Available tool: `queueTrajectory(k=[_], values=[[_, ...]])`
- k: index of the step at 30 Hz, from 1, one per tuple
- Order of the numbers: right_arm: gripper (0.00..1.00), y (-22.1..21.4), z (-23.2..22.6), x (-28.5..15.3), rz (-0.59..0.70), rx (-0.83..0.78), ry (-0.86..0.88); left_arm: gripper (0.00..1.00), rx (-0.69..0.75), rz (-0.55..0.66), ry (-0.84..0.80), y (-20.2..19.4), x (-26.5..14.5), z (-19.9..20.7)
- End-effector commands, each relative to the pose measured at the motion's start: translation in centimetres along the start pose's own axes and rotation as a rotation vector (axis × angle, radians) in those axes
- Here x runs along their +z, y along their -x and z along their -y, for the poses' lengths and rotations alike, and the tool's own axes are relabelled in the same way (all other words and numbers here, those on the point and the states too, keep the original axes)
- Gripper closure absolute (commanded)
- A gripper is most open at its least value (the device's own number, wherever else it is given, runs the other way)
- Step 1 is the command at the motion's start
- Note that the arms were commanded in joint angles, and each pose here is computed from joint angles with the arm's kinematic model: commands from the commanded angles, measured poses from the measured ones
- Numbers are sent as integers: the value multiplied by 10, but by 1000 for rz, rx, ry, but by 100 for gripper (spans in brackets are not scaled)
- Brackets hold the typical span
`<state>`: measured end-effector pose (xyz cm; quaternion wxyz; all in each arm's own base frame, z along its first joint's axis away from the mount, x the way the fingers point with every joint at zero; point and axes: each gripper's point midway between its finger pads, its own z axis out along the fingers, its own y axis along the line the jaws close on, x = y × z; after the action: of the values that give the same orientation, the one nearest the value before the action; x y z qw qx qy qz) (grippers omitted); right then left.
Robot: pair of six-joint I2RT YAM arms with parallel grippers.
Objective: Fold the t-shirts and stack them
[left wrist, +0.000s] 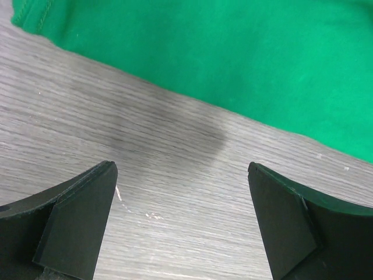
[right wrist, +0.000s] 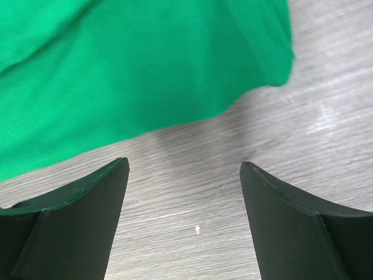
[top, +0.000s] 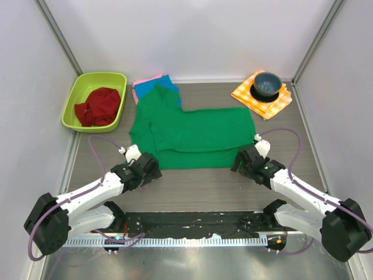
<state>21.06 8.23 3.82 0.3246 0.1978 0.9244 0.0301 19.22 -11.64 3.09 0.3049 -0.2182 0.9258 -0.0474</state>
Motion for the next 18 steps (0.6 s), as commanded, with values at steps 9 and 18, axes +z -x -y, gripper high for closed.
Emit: queueTrajectory(k=[9, 18], values=[[18, 66, -184, -10, 46, -535, 226, 0, 5, 235, -27, 115, -66, 61], [22, 36, -298, 11, -9, -852, 450, 0, -204, 167, 86, 160, -53, 5]])
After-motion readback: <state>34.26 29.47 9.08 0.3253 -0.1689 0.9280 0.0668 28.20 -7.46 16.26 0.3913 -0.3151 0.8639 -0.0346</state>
